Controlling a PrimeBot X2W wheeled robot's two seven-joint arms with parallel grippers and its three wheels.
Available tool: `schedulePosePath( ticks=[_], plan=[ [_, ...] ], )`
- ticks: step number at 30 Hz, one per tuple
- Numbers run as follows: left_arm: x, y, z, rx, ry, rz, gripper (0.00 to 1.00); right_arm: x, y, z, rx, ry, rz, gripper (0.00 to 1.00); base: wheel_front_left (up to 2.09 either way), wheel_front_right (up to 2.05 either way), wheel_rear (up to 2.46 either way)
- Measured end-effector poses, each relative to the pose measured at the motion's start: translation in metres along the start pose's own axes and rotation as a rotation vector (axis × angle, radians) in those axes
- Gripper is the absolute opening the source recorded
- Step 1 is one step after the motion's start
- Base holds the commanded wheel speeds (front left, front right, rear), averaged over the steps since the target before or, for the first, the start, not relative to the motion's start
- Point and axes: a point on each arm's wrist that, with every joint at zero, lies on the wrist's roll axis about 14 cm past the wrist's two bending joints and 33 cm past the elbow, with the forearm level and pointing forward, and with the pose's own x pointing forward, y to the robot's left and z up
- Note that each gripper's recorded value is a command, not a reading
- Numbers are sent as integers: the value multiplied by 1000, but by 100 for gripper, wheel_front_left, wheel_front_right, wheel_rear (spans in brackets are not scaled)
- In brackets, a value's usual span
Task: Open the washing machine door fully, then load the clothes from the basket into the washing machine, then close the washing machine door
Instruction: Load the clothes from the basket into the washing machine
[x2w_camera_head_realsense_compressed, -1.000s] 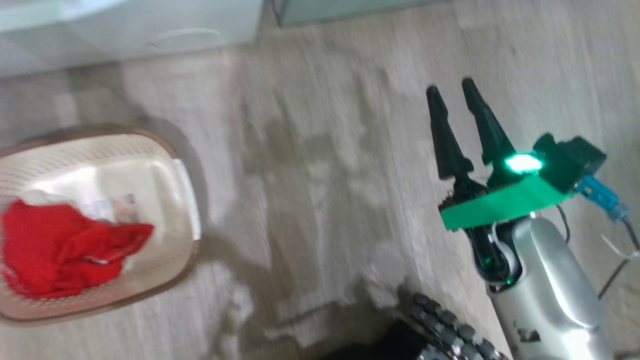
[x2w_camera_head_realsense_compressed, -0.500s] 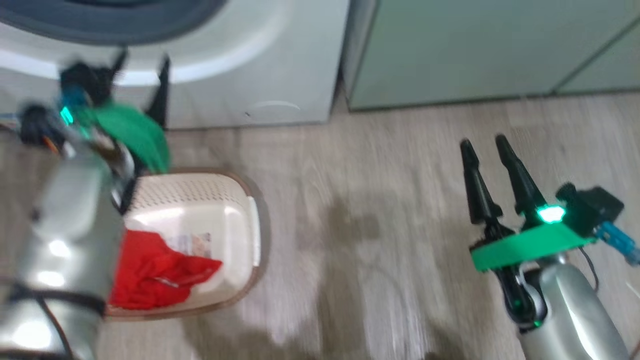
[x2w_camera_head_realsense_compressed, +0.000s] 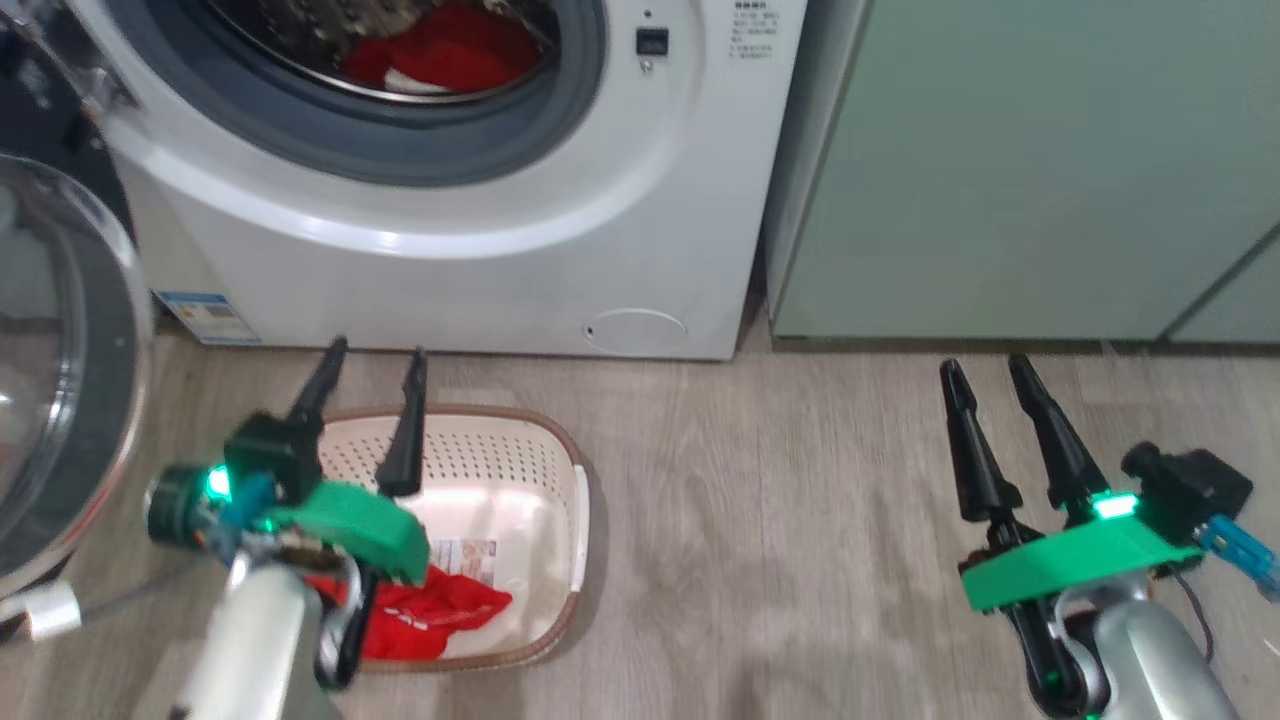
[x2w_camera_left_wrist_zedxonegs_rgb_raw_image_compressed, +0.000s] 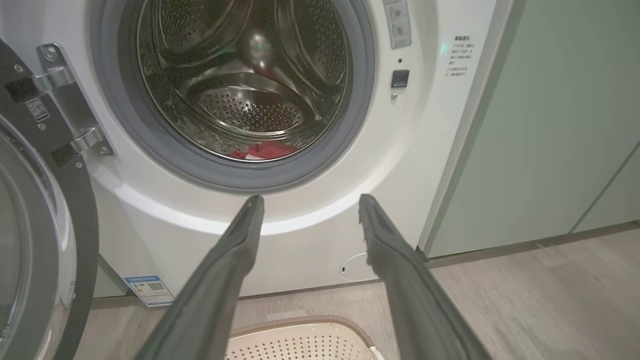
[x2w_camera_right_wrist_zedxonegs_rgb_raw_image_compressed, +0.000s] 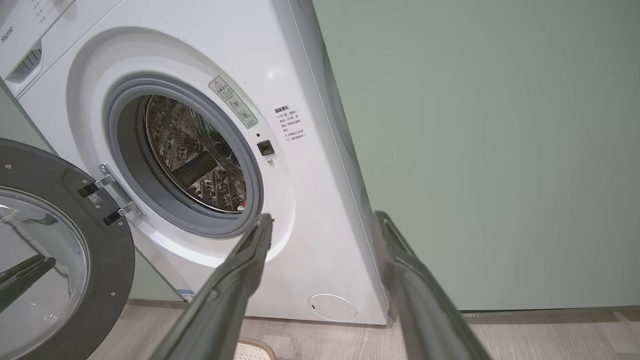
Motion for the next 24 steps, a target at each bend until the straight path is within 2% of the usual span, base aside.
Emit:
schedulePosePath(
  ticks=[9, 24],
  plan=[
    [-38, 1, 18, -8, -62, 84, 100, -14, 6, 3, 8, -9, 11, 100, 0, 0, 0],
    [-47, 3, 19, -23, -65, 104, 100, -14, 10, 6, 11, -19, 22, 100, 0, 0, 0]
  ],
)
